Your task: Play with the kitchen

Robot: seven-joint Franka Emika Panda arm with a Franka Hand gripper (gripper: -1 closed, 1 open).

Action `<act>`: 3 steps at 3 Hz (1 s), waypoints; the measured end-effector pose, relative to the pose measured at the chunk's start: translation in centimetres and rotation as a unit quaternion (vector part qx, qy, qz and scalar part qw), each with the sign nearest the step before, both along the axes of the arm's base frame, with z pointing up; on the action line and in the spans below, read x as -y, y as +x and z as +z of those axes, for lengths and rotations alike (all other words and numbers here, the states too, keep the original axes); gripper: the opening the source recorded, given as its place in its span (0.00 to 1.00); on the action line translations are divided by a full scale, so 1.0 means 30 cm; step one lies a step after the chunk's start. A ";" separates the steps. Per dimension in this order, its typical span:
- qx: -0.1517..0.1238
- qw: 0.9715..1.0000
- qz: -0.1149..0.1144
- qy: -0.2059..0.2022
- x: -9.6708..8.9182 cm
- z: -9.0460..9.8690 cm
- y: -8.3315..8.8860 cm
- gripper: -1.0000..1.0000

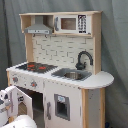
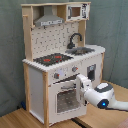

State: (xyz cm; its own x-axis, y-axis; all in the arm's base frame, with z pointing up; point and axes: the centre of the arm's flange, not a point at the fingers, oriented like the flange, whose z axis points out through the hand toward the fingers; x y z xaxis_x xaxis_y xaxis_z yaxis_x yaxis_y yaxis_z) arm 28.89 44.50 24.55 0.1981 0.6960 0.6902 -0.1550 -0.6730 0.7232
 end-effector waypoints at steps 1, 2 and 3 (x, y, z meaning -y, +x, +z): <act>0.007 1.000 -0.021 0.000 -0.035 -0.003 -0.042 0.00; 0.015 0.999 -0.045 0.000 -0.065 -0.008 -0.062 0.00; 0.020 0.998 -0.066 0.000 -0.100 -0.011 -0.090 0.00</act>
State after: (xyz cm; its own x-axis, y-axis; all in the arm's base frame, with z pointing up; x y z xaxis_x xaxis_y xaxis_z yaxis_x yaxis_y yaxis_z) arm 26.18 47.51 24.23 0.2600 0.6655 0.6997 -0.2716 -0.6449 0.7144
